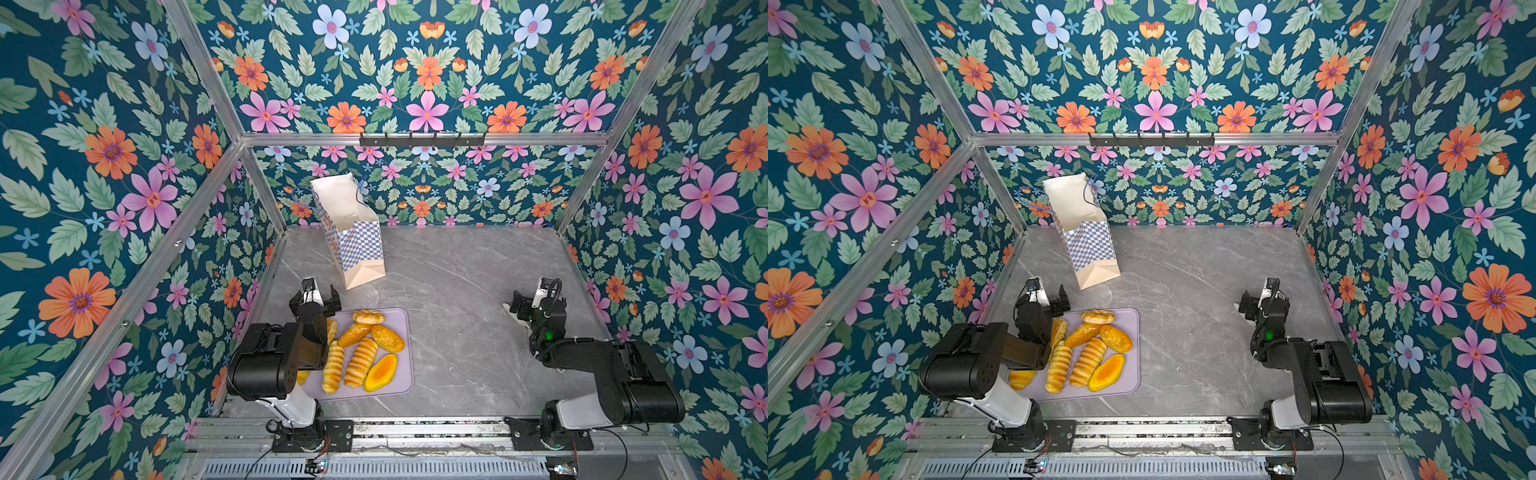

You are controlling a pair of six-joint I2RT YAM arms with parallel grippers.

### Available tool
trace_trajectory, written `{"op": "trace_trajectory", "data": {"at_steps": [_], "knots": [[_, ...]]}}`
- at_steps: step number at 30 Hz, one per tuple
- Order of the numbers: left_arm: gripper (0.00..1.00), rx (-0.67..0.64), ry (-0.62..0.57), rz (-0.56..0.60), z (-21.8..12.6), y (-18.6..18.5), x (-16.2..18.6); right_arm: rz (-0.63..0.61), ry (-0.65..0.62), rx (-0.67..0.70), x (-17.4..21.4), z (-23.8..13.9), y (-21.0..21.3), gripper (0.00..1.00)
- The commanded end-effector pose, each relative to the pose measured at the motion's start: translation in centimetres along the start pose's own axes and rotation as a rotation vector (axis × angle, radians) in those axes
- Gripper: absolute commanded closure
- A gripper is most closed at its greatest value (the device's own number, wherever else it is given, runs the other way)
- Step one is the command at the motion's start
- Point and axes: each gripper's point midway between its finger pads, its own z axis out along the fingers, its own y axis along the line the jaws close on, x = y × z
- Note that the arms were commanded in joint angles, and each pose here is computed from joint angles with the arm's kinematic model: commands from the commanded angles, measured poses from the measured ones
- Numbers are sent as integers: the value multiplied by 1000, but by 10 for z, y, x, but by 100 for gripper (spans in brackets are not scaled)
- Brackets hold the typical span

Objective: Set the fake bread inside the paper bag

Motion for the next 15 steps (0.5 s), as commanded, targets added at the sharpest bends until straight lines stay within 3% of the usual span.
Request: {"op": "trace_trajectory", "data": {"at_steps": [1,12,15], "knots": [[0,3,-14,7,0,0,-4,1,-25,-3,-7,0,1,1],[0,3,-15,6,-1,0,-4,1,-25,-3,-6,-1,1,1],[0,-57,-36,-17,-8,11,-15,4,-24,13,-17,-8,-1,1]]}}
